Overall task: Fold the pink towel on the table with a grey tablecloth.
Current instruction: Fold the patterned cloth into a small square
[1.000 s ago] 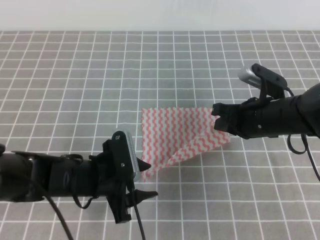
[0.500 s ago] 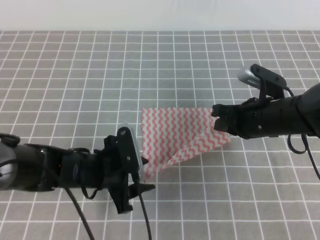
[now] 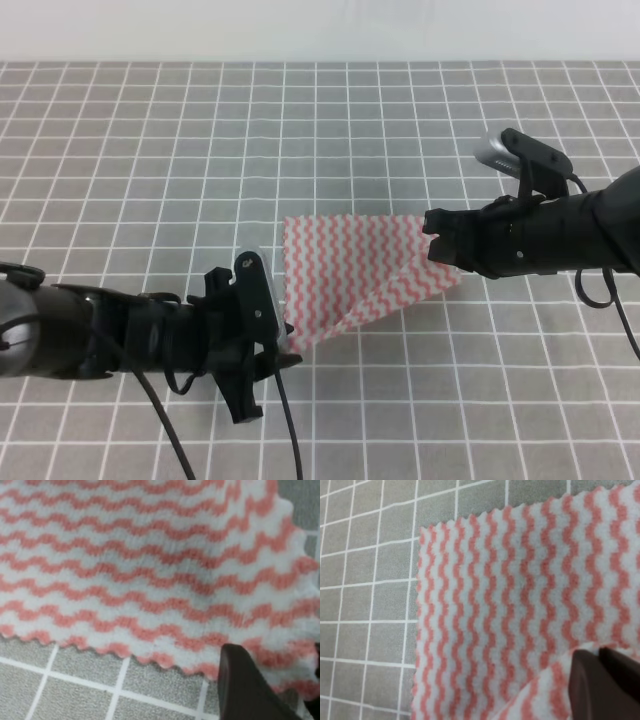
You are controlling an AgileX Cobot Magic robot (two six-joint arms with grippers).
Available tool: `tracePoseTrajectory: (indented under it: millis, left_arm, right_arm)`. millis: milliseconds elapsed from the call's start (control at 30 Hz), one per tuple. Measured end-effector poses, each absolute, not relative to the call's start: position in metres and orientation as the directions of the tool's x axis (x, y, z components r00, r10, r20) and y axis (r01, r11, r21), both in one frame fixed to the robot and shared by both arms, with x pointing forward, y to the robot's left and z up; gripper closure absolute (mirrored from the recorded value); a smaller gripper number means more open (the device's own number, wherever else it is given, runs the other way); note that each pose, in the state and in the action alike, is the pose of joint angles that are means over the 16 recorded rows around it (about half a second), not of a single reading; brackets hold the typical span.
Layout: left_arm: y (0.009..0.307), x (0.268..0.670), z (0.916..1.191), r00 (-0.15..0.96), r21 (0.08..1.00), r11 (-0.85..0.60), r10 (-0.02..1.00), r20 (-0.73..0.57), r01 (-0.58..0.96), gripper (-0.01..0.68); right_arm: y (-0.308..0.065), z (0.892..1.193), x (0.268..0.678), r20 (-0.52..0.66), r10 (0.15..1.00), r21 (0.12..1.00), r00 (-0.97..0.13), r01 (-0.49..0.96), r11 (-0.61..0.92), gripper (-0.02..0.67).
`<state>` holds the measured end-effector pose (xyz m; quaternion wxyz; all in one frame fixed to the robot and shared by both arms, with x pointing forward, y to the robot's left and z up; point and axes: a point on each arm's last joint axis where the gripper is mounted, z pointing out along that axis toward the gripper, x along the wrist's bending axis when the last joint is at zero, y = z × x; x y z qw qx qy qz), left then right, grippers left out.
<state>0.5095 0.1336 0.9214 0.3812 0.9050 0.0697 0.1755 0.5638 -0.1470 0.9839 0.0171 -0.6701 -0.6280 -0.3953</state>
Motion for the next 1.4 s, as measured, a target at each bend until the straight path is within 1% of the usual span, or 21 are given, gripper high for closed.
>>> tracePoseTrajectory:
  millis: [233, 500, 633, 767, 933, 1167, 1400]
  left_arm:
    - [0.134, 0.510, 0.919, 0.930, 0.706, -0.708, 0.251, 0.270, -0.014, 0.493]
    - [0.134, 0.510, 0.920, 0.929, 0.706, -0.708, 0.249, 0.272, -0.017, 0.610]
    - [0.134, 0.510, 0.922, 0.928, 0.714, -0.700, 0.262, 0.265, -0.006, 0.653]
    - [0.133, 0.511, 0.927, 0.923, 0.731, -0.682, 0.299, 0.241, 0.030, 0.674]
    - [0.131, 0.517, 0.937, 0.906, 0.763, -0.638, 0.379, 0.189, 0.108, 0.674]
    - [0.129, 0.532, 0.954, 0.853, 0.801, -0.557, 0.508, 0.119, 0.220, 0.675]
    - [0.126, 0.547, 0.962, 0.809, 0.815, -0.509, 0.582, 0.088, 0.277, 0.675]
  right_arm:
    - [-0.147, 0.985, 0.564, 0.551, 0.828, 0.477, -0.104, 0.854, -0.210, 0.664]
    - [-0.147, 0.986, 0.563, 0.551, 0.828, 0.479, -0.107, 0.852, -0.209, 0.664]
    - [-0.147, 0.986, 0.563, 0.551, 0.828, 0.479, -0.107, 0.853, -0.208, 0.664]
    - [-0.147, 0.985, 0.564, 0.550, 0.828, 0.478, -0.106, 0.853, -0.209, 0.664]
    - [-0.147, 0.985, 0.564, 0.548, 0.830, 0.481, -0.103, 0.851, -0.212, 0.664]
    - [-0.148, 0.985, 0.566, 0.542, 0.835, 0.493, -0.097, 0.841, -0.223, 0.664]
    - [-0.150, 0.986, 0.568, 0.534, 0.841, 0.514, -0.088, 0.824, -0.240, 0.664]
